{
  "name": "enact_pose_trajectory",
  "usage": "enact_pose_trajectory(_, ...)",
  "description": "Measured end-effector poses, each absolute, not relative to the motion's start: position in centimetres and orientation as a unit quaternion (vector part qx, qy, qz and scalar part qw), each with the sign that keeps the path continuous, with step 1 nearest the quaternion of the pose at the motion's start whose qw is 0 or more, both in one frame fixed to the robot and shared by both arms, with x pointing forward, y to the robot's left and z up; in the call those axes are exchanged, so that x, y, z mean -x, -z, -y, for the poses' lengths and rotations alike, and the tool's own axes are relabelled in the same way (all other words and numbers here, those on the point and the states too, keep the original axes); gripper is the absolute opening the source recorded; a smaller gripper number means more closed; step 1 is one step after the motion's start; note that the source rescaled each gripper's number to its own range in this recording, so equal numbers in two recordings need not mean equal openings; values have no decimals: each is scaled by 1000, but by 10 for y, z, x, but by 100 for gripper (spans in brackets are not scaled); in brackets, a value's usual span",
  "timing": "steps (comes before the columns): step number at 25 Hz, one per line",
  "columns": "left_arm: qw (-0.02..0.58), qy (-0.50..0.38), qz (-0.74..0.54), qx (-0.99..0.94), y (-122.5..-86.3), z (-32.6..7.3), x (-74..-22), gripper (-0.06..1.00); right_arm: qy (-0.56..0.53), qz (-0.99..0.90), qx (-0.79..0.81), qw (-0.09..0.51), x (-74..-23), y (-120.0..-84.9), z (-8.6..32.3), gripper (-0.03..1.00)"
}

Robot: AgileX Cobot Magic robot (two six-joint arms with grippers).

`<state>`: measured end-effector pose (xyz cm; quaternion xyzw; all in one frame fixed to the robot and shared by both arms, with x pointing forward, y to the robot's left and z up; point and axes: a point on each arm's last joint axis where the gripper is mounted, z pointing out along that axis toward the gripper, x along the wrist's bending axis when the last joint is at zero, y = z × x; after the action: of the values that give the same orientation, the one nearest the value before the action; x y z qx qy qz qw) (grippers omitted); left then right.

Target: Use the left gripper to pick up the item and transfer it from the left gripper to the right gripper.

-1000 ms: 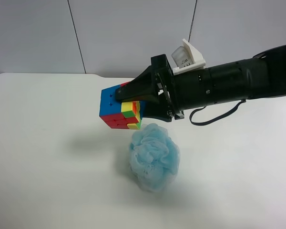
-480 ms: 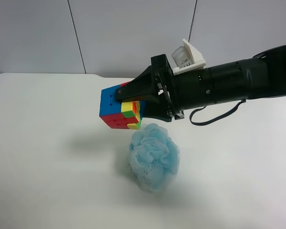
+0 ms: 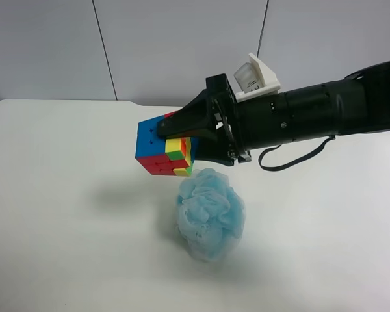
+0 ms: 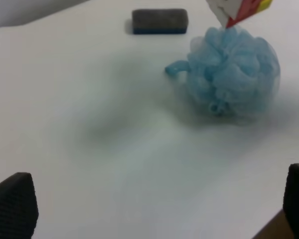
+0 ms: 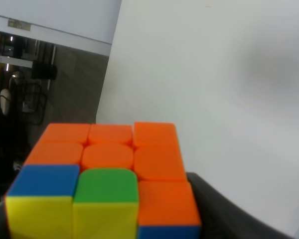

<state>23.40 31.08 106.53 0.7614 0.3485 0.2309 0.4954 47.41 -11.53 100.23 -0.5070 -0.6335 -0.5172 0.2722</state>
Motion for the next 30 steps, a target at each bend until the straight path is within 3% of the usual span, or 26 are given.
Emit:
enact_pose_trajectory(13, 481, -221, -350, -773, -1054, -307, -237, 100, 518, 634, 506, 273, -474, -1003, 115, 0)
enact_pose_trajectory(20, 456, -269, -426, -734, -1054, -307, -235, 100, 495, 682, 480, 242, -485, -1020, 111, 0)
enact_pose_trajectory(30, 392, -356, -566, -632, -1054, -305, -233, 100, 335, 790, 504, 96, -511, -1041, 129, 0)
